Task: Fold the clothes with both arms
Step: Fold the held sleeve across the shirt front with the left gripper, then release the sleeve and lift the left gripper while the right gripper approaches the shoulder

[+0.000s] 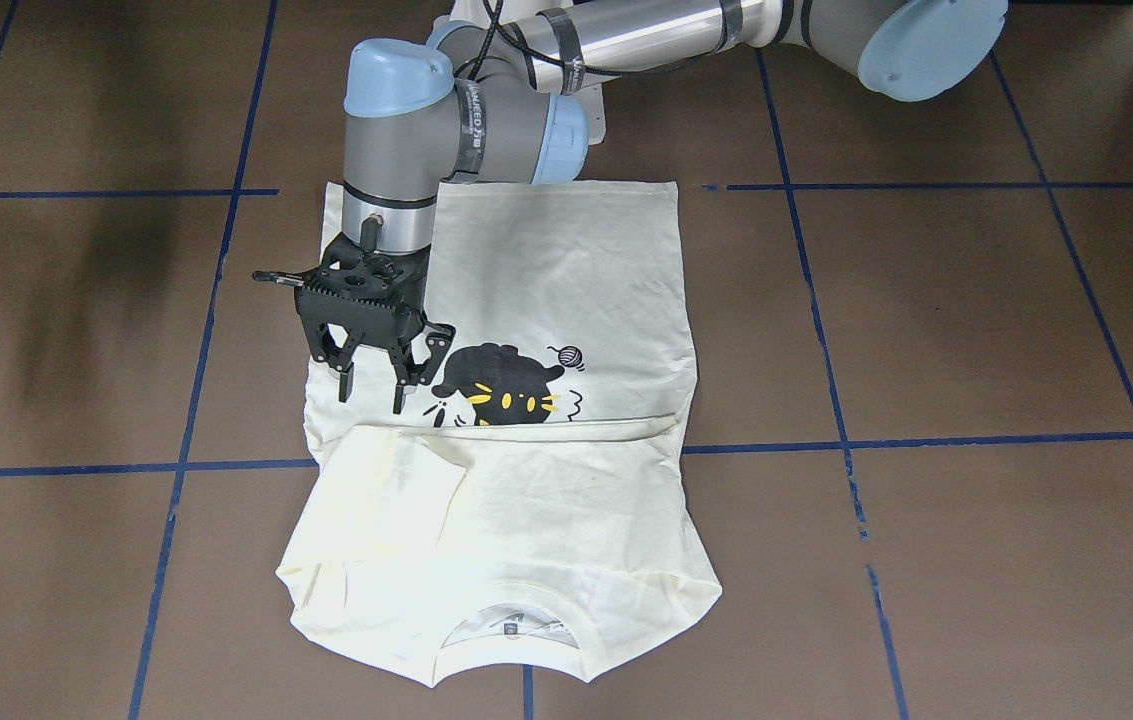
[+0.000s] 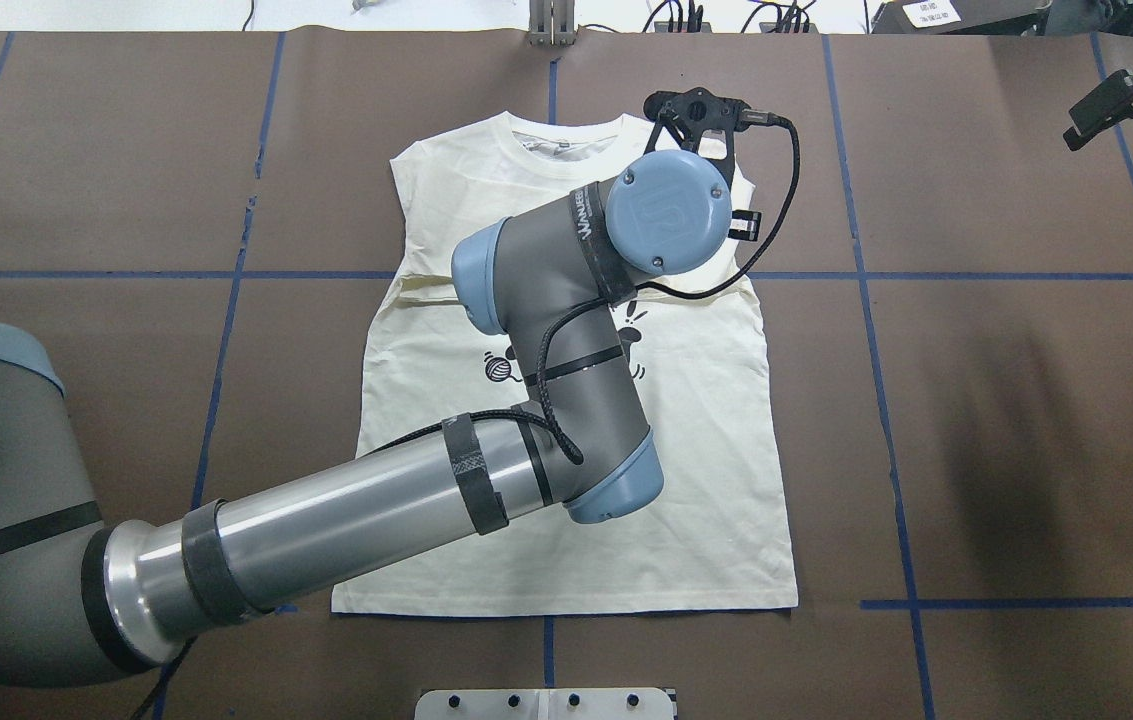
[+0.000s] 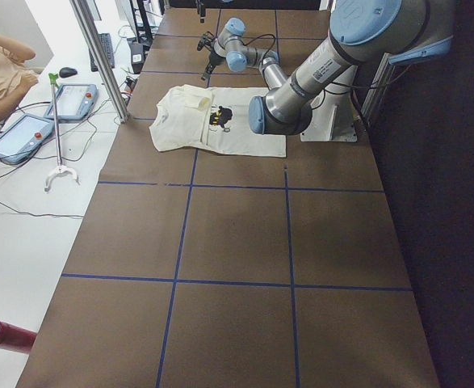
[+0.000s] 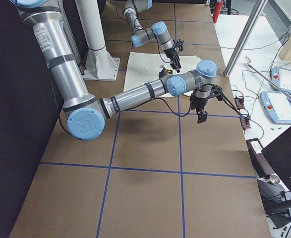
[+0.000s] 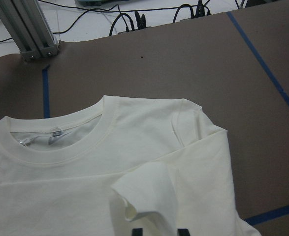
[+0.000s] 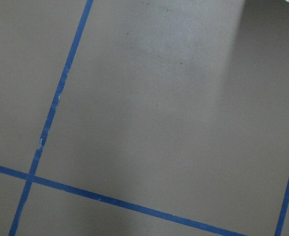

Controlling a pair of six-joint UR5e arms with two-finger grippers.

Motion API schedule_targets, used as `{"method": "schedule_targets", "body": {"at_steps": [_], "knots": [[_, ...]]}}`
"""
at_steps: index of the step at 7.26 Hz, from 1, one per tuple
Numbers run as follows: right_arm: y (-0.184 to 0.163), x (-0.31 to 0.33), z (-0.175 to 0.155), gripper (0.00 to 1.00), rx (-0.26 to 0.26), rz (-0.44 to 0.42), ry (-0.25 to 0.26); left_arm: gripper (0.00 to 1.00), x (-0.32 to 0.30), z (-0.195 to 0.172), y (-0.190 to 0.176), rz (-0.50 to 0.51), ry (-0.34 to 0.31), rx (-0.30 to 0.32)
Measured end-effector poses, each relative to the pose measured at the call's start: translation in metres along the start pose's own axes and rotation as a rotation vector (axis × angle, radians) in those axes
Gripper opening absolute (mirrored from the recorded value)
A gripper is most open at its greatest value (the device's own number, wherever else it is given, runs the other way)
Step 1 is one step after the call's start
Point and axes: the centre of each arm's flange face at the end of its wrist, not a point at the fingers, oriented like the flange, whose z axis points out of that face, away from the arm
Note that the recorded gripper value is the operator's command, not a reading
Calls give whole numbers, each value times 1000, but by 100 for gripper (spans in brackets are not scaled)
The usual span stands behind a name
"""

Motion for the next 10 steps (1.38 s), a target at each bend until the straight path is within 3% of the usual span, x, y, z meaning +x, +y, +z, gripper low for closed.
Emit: {"method": "schedule_targets", "body": {"at_steps": [2, 4, 7, 8, 10], "knots": [[-2, -8, -4, 100, 9, -9, -5, 100, -1, -8, 0, 34, 72, -58], [-7, -38, 2, 100, 37, -3, -27, 100, -43, -16, -35, 108, 55, -127], [-30, -160, 35, 100, 93, 96, -86, 100, -202, -47, -74, 309, 9, -166], [-39, -201, 43, 99, 96, 108, -74, 100, -256, -55, -88, 379, -18, -173], [-65, -297, 44, 96, 86, 108, 7, 100, -347, -68, -113, 506, -78, -178]]}}
